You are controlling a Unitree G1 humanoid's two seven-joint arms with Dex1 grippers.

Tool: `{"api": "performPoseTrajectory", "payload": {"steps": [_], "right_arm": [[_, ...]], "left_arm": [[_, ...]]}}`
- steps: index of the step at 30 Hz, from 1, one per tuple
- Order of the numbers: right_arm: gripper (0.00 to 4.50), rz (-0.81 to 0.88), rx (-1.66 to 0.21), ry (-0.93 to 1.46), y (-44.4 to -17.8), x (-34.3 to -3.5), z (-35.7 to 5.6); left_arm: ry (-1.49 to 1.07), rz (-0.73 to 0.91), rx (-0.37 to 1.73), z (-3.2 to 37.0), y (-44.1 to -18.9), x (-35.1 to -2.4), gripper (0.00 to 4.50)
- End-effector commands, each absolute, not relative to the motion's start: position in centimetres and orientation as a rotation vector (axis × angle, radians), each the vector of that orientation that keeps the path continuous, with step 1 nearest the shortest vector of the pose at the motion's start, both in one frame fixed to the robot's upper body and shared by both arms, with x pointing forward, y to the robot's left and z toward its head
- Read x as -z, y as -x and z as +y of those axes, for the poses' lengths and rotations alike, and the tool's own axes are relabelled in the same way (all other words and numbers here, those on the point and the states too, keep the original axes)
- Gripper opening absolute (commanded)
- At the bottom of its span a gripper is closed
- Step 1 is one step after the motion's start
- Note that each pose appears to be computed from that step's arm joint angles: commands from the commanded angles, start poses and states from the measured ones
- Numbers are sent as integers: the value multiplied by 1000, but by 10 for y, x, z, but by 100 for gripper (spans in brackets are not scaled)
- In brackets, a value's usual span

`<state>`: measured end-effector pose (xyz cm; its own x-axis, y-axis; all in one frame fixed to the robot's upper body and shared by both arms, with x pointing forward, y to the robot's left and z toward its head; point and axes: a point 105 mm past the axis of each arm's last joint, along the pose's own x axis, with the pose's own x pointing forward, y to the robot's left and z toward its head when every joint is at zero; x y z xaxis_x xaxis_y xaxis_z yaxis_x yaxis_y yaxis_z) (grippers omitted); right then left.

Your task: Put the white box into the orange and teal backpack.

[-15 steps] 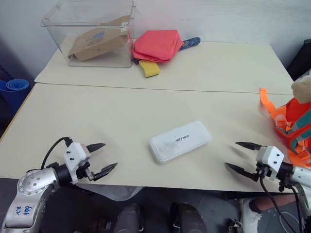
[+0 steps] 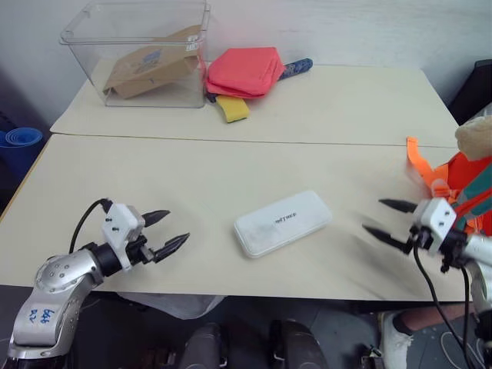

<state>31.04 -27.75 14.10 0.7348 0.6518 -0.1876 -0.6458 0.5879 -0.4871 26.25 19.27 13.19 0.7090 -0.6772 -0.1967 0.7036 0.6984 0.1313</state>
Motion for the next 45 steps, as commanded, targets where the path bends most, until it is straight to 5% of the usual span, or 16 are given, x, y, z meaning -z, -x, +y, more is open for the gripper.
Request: {"api": "performPoseTrajectory", "payload": {"steps": [1,8,10,21,32,39,45], "right_arm": [[252,51,-795,617,-323,-133,-267],[7,98,-790,700,-361,-123,-242],[0,101,-837,701,-362,-120,-233],[0,72,-1017,658,-341,-122,-216],[0,140,-925,558,-300,-118,-237],[0,199,-866,590,-283,-109,-266],[0,198,-906,618,-289,-108,-261]], "left_arm": [[-201,256,840,170,-259,-109,264],[-207,247,1019,126,-259,-108,40],[-209,231,1069,115,-261,-109,4],[-279,178,1171,72,-286,-107,4],[-231,136,1156,72,-290,-113,4],[136,548,1000,137,-291,-101,188],[415,903,1020,135,-292,-109,374]]}}
